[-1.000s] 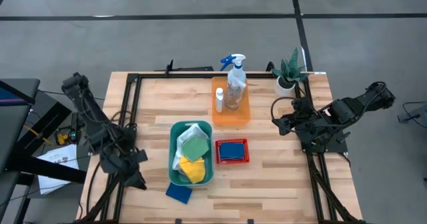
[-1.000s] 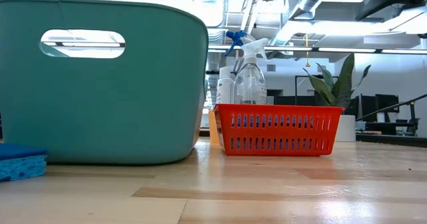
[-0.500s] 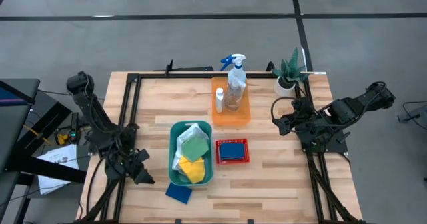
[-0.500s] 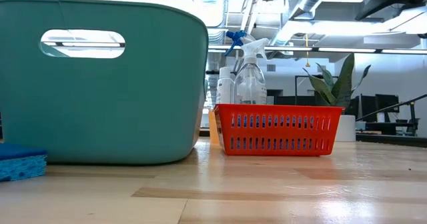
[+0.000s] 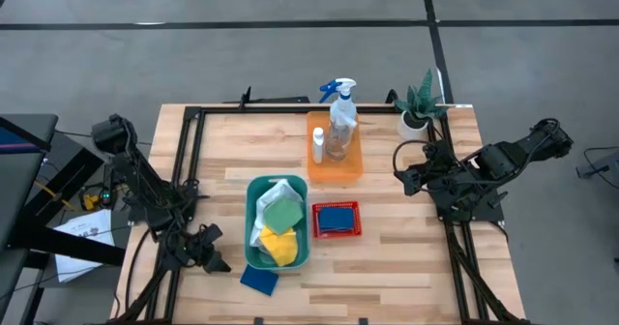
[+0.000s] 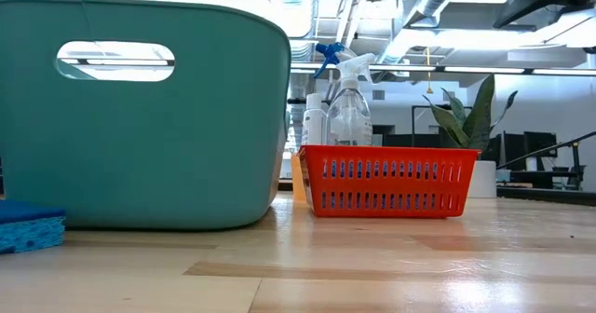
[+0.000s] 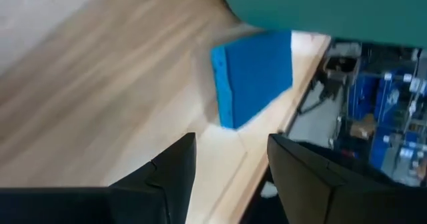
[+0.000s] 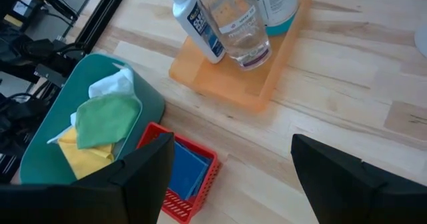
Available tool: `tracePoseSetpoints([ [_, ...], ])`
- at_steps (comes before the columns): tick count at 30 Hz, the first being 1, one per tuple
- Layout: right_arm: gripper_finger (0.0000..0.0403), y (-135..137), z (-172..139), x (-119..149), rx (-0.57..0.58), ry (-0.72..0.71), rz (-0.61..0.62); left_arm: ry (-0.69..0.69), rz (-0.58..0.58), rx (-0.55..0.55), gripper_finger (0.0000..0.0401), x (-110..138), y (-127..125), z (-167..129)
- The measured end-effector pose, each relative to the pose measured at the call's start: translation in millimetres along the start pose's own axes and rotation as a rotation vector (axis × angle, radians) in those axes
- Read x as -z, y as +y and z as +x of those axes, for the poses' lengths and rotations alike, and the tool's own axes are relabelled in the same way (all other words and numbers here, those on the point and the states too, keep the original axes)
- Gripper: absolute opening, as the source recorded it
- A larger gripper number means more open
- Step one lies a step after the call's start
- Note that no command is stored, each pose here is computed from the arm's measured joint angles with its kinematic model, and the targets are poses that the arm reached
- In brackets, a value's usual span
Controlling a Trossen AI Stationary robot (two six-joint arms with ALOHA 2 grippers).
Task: Pick & Place Kitchen Items
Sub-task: Put the blue sponge into the red bin
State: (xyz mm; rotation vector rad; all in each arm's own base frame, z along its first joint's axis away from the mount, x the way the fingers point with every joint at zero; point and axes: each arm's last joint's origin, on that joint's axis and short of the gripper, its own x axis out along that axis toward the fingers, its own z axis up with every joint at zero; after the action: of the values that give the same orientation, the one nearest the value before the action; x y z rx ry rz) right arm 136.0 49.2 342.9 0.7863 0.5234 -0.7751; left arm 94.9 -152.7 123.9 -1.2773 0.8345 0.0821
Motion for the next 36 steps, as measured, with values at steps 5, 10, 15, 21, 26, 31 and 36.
tracePoseSetpoints([
  [5,0.0291,0.1,0.0,0.0,-0.001,0.0,-0.006,-0.061,-0.046,-0.003,0.0197,0.4,4.3,11.1],
  [10,0.0291,0.1,0.0,0.0,-0.001,-0.001,-0.007,-0.085,-0.048,0.012,0.0208,-2.3,3.9,21.5],
  [15,0.0291,0.2,0.0,0.0,-0.002,-0.001,-0.006,-0.06,-0.014,-0.002,0.0208,-4.8,-1.5,33.1],
  [21,0.0291,0.2,0.0,0.0,-0.002,-0.001,-0.006,-0.06,-0.014,-0.022,0.0207,-3.0,-8.5,44.2],
  [26,0.0291,0.2,0.0,0.0,-0.002,-0.001,-0.007,-0.055,-0.015,-0.031,0.0207,0.2,-12.8,50.6],
  [31,0.0291,0.1,0.0,0.0,-0.001,0.0,-0.01,-0.051,-0.012,-0.037,0.0207,3.5,-15.9,56.5],
  [36,0.0291,0.1,0.0,0.0,-0.001,0.0,-0.011,-0.056,-0.032,-0.046,0.0207,3.9,-14.6,58.4],
])
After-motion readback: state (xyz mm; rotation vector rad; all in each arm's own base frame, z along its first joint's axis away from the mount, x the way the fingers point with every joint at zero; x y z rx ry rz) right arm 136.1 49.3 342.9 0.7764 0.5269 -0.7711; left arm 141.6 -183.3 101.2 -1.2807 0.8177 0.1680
